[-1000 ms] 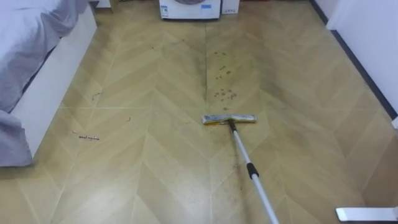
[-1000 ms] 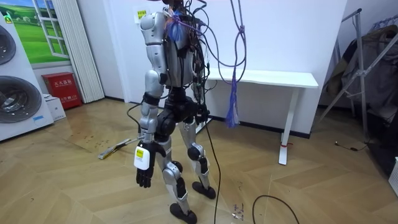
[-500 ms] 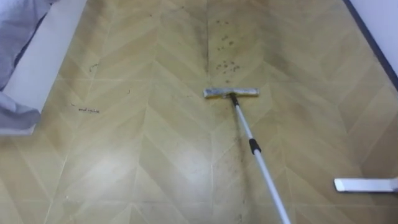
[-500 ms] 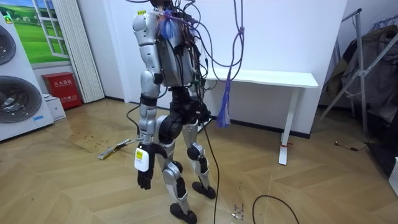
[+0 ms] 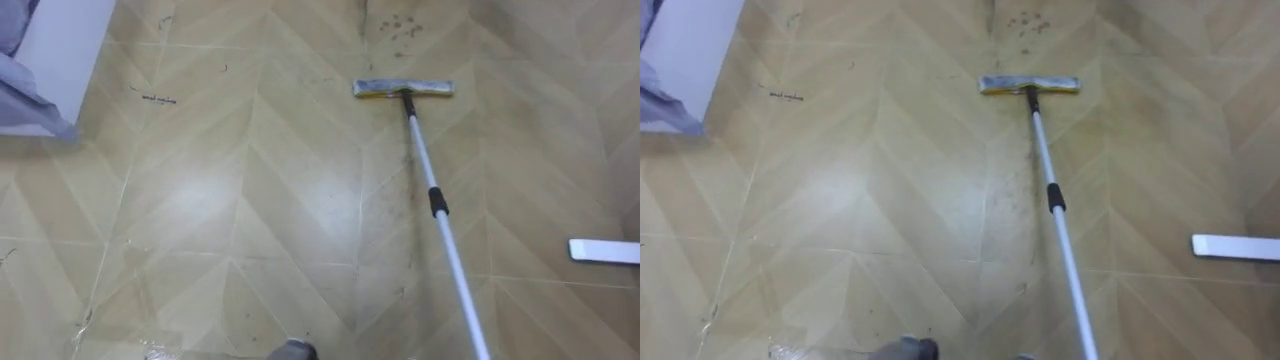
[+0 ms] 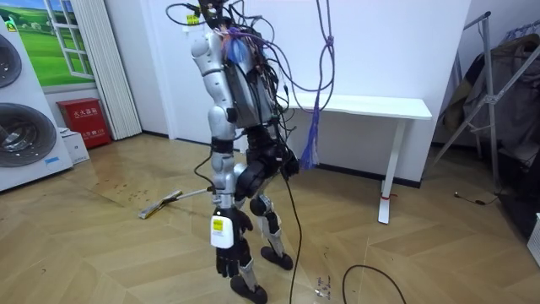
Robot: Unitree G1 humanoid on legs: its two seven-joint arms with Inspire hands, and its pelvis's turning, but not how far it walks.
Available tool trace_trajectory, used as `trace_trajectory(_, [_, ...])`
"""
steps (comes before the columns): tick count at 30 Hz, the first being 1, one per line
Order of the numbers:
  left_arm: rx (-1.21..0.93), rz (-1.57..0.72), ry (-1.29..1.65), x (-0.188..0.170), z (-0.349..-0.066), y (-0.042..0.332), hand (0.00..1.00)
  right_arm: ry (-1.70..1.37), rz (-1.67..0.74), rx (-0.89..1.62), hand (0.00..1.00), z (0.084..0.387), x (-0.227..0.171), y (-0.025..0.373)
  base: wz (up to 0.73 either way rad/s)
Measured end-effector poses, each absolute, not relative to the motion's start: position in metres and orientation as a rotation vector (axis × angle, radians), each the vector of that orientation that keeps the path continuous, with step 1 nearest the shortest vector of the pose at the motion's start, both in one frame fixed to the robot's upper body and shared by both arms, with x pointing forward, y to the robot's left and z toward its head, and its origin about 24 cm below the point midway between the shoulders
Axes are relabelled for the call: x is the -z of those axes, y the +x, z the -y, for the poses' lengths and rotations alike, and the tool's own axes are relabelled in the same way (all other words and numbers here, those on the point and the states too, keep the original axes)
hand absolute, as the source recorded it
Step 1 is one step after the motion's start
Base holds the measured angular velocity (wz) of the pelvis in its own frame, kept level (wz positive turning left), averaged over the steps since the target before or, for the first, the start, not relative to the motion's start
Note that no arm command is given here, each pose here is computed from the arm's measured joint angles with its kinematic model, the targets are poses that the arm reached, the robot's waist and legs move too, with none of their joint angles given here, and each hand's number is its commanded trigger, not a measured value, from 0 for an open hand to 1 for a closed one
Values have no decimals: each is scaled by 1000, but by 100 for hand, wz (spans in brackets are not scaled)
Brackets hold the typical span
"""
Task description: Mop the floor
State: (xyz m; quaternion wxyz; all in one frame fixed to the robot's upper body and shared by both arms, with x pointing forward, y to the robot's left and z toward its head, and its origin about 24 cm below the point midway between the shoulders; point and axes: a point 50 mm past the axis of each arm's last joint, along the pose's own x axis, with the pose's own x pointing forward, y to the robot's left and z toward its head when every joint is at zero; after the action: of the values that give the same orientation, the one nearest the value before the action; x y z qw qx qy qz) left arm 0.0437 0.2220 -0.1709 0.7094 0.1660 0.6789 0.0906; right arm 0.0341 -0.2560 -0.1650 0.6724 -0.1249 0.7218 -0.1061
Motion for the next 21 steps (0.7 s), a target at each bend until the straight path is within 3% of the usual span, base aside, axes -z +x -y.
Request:
trace_trajectory(4, [-243,-1562,320,172,-226,27,0,-312,-1565,270,100,268,155,76,-26])
trace_trajectory(8, [-279,-1547,259,173,-222,25,0,-330,-1357,255,100,280,128,158,-29])
trace_trajectory(12, [-242,-1510,247,173,-222,28,0,-266,-1239,230,100,276,116,188,6])
trace_trajectory(15, [-191,-1508,265,172,-226,31,0,-194,-1277,236,100,276,126,168,24])
trace_trajectory(21, [-185,-1500,253,171,-227,38,0,-237,-1577,357,100,311,144,45,46])
